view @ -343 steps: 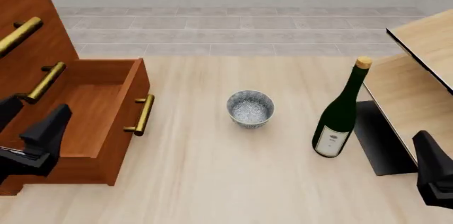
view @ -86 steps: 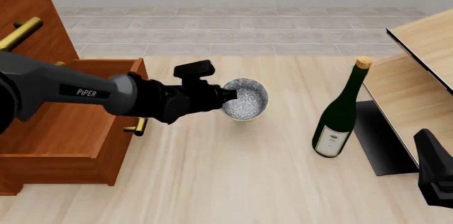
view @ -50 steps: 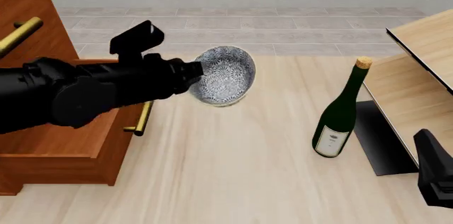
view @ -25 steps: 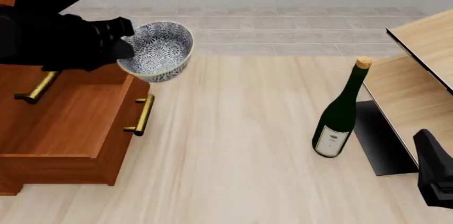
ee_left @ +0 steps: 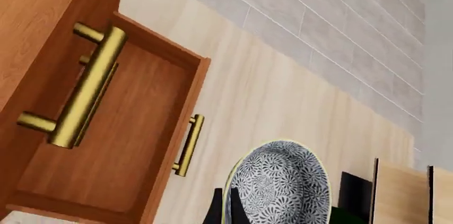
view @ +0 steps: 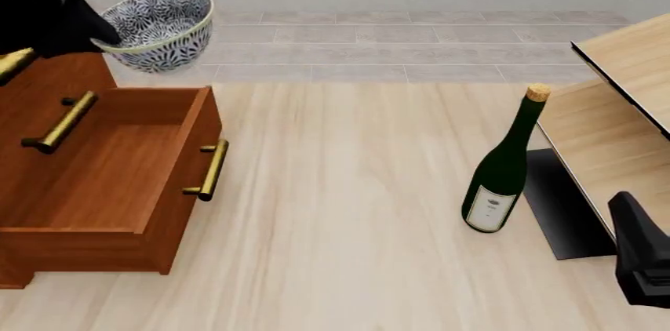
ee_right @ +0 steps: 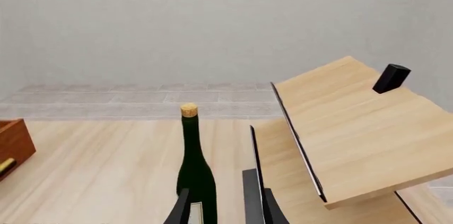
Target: Put the bowl on top of the cabinet.
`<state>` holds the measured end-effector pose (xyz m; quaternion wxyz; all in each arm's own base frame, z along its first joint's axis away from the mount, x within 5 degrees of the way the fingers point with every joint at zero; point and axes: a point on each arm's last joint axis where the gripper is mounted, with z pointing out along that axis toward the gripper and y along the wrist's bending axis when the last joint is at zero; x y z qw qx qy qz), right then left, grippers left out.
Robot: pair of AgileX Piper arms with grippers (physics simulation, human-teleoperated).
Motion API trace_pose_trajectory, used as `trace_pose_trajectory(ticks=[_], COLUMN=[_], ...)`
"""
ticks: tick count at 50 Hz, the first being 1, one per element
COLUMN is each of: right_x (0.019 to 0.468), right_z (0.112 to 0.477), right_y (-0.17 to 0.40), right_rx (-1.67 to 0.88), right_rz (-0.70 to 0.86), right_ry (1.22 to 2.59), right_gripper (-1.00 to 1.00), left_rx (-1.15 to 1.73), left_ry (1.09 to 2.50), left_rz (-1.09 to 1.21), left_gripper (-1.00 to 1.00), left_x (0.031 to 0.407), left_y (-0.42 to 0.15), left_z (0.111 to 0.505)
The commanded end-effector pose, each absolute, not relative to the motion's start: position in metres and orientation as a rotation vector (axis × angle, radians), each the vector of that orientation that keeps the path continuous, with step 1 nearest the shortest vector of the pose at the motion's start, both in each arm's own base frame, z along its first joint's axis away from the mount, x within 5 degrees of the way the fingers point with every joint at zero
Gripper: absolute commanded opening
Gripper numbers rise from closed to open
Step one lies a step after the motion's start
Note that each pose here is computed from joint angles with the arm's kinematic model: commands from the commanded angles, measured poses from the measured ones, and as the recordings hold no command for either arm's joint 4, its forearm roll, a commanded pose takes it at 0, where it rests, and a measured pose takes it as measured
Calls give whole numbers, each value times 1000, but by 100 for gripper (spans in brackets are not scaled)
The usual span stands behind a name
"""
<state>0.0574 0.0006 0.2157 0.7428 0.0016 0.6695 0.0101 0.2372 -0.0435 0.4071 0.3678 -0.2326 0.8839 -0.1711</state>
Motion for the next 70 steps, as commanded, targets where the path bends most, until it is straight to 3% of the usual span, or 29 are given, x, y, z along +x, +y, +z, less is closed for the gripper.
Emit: trace_pose_trajectory(ticks=[1,18,47,70], right_x=[58,58,58,58], right_z=[216,216,215,216], right_y=[1,1,1,1], right_rx=[-3,-4,-4,-8], right_rz=[20,18,16,16], right_ry=[1468,1467,1469,1471], right_gripper=[100,100,100,100], left_rx=[-688,-811,-1095,-1255], left_ry=[2259,2230,1877,1708], left_rz=[-458,-399,-277,-173], left_gripper=[-100,-100,-100,-100], left_x=[239,242,211,196], left_y=[-39,-14,62,104], left_z=[440,470,519,532])
